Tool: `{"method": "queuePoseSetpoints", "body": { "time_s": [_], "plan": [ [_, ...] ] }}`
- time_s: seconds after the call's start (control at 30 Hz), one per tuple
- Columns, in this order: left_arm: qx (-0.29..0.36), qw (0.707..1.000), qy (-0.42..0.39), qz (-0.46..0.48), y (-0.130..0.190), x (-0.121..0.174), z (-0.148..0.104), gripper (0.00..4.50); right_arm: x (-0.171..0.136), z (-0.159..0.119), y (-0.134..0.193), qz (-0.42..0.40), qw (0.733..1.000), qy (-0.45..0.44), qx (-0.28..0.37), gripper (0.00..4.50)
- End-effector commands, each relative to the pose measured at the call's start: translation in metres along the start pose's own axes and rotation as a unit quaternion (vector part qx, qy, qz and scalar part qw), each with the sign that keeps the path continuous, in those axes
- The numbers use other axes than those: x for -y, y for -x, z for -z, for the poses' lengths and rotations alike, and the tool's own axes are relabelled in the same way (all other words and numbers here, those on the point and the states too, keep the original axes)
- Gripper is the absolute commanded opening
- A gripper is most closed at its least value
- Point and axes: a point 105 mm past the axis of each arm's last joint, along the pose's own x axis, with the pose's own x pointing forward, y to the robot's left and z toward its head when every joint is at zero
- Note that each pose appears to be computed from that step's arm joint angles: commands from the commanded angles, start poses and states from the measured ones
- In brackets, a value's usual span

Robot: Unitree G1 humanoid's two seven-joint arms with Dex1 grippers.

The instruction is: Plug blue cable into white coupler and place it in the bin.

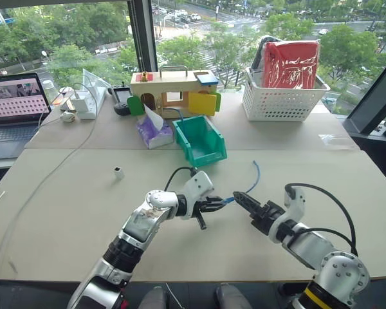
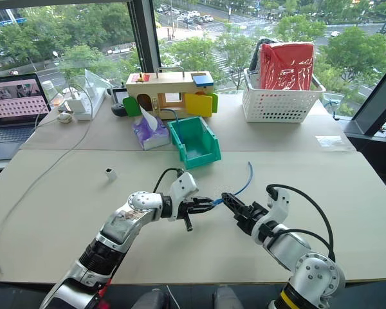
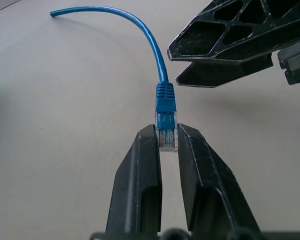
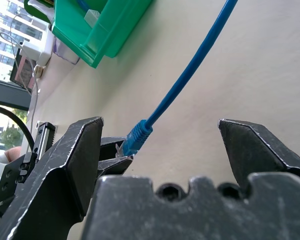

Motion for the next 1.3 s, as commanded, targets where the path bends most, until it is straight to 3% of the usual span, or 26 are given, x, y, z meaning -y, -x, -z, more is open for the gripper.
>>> {"method": "queuePoseSetpoints", "body": {
  "time_s": [0.03,0.23,0.33,0.6,0.8,0.83,1.03,1.3],
  "plan": [
    [0.023,1.0,-0.009,0.007,0.0,0.006,-0.012,0.07,-0.026,0.017,-0.012,-0.065,0.996,-0.068,0.001,4.28],
    [0.024,1.0,-0.009,0.008,-0.002,0.008,-0.012,0.07,-0.029,0.018,-0.014,-0.074,0.994,-0.084,0.001,4.28],
    [0.024,1.0,-0.009,0.008,-0.003,0.007,-0.012,0.07,-0.03,0.022,-0.014,-0.079,0.993,-0.089,-0.009,3.48],
    [0.026,1.0,-0.011,0.01,-0.004,0.007,-0.013,0.07,-0.031,0.026,-0.014,-0.079,0.992,-0.1,-0.024,0.83],
    [0.028,0.999,-0.011,0.009,-0.006,0.007,-0.014,0.07,-0.03,0.029,-0.013,-0.075,0.99,-0.116,-0.032,0.83],
    [0.029,0.999,-0.011,0.009,-0.006,0.007,-0.014,0.07,-0.031,0.029,-0.013,-0.076,0.99,-0.118,-0.033,1.36],
    [0.033,0.999,0.0,0.004,-0.005,0.006,-0.014,0.07,-0.028,0.034,-0.013,-0.061,0.99,-0.115,-0.053,3.21],
    [0.035,0.999,0.004,0.001,-0.004,0.006,-0.013,0.07,-0.026,0.033,-0.013,-0.054,0.991,-0.115,-0.052,3.21]
  ]
}}
